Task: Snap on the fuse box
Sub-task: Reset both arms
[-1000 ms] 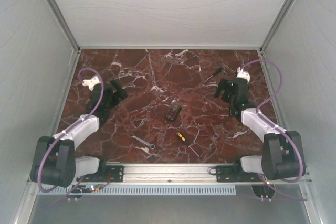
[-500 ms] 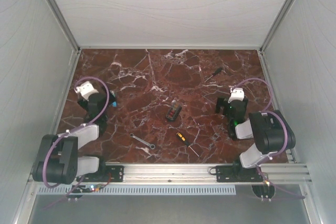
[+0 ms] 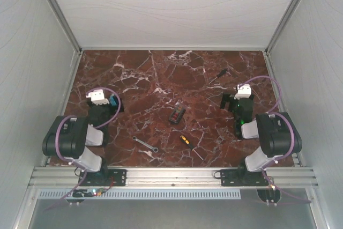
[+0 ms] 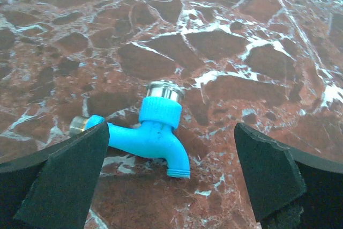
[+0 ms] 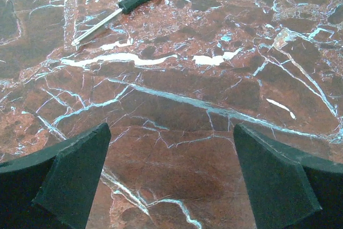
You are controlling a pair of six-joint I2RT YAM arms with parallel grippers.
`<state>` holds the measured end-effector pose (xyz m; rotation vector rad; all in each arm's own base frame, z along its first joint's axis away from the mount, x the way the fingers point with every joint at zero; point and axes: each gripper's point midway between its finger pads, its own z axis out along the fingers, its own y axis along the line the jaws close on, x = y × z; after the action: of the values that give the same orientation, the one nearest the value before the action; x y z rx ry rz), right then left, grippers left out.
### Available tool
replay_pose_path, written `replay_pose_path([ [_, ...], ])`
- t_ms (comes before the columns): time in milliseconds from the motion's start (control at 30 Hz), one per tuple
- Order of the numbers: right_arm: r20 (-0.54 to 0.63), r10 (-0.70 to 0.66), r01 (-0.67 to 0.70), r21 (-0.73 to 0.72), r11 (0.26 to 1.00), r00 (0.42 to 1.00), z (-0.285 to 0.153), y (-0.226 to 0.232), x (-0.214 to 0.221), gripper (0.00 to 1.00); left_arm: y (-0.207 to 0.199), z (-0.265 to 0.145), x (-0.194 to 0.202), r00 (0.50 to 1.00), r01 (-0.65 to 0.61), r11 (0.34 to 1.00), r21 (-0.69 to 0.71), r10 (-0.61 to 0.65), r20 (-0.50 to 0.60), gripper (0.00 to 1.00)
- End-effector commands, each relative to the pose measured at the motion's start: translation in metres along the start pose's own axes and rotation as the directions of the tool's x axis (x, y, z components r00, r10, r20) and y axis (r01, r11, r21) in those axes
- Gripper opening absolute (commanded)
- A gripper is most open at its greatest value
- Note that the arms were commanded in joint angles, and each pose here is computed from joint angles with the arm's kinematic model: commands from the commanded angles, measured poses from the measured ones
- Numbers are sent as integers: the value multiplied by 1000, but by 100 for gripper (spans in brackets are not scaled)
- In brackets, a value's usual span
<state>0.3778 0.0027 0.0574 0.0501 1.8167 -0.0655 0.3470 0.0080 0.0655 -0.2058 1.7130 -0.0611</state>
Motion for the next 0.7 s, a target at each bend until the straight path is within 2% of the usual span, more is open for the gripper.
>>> replay_pose_path([
  [0,62,15,-15,-7,1000,998,6,0,-21,98,-25,15,-34,995,-41,986,159,25,99,99],
  [67,60,15,-15,-9,1000,998,6,0,-20,98,-27,25,-26,999,-36,983,177,31,28,100],
  [133,61,16,-15,-10,1000,998,6,0,-21,98,-28,25,-31,998,-46,981,187,35,62,100],
  [667,46,24,-22,-34,999,999,9,2,-19,98,-28,25,-30,998,-47,981,186,37,53,100],
])
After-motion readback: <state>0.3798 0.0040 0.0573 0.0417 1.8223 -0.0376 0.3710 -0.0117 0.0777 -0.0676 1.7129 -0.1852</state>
